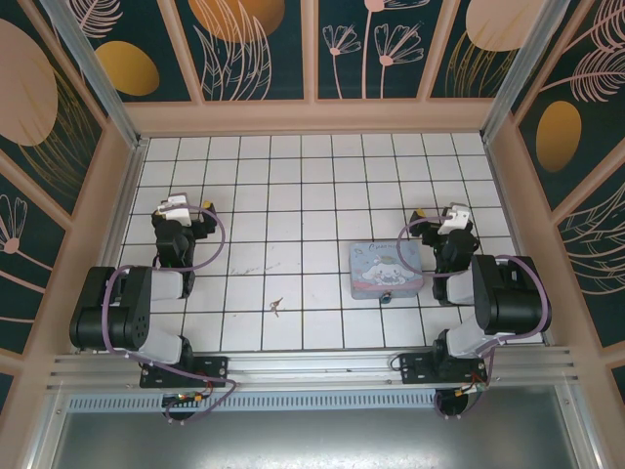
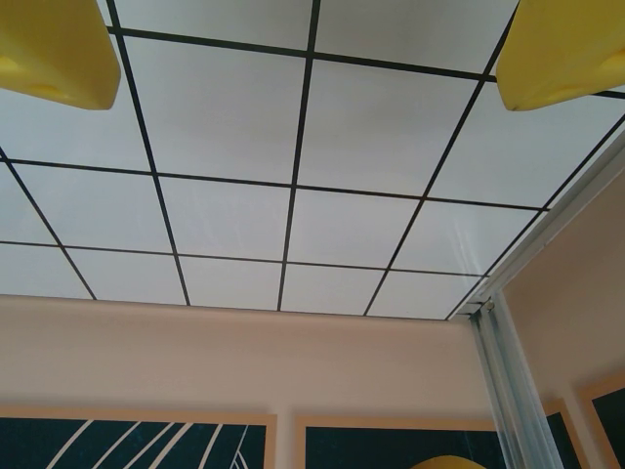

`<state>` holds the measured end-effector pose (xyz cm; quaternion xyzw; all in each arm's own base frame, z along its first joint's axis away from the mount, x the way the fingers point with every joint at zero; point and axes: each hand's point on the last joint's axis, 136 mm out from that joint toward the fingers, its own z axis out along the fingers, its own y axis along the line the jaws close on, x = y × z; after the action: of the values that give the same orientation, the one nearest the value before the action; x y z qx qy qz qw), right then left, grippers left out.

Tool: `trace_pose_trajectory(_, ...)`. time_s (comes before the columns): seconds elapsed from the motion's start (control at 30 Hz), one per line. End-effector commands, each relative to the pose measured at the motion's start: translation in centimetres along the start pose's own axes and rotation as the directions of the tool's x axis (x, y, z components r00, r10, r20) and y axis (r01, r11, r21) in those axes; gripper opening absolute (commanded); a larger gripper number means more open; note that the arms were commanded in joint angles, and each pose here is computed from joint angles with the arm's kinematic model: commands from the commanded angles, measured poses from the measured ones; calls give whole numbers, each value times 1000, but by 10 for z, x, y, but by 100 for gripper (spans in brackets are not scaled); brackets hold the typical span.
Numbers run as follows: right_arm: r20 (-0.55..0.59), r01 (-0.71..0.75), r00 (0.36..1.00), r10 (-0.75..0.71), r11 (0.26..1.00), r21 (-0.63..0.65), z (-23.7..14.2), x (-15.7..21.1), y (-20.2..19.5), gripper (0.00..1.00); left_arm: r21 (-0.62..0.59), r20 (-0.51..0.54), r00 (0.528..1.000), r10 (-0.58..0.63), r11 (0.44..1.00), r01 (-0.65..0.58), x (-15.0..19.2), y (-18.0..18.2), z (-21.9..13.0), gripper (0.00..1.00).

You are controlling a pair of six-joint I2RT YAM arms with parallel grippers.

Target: Unlock the padlock with the key

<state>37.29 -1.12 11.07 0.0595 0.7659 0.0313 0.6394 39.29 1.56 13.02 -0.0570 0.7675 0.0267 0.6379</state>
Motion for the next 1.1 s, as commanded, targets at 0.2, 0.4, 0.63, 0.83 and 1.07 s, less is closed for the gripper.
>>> trace_pose_trajectory(0.2,31,16,999,-15,1000,-20,3,-11,3,99,-4,19,1000,-22,1000,22,-6,2,2,99)
trace_pose_trajectory(0.4,27,12,1000,-11,1000,-25,3,-10,3,99,-2,18,1000,-21,1000,21,-6,2,2,99)
trace_pose_trajectory(0.63,-92,-18,996,19,1000,7,28,-26,-1,99,78,-114,993,34,997,-25,2,-16,30,97)
trace_pose_trajectory(0.83,-139,-147,979,152,988,48,36,-54,-6,99,20,-47,999,1,1000,0,-16,-5,14,97)
trace_pose_trajectory(1.07,-177,-342,926,333,939,-22,15,-86,17,99,31,-94,972,-217,975,221,-66,-14,15,95)
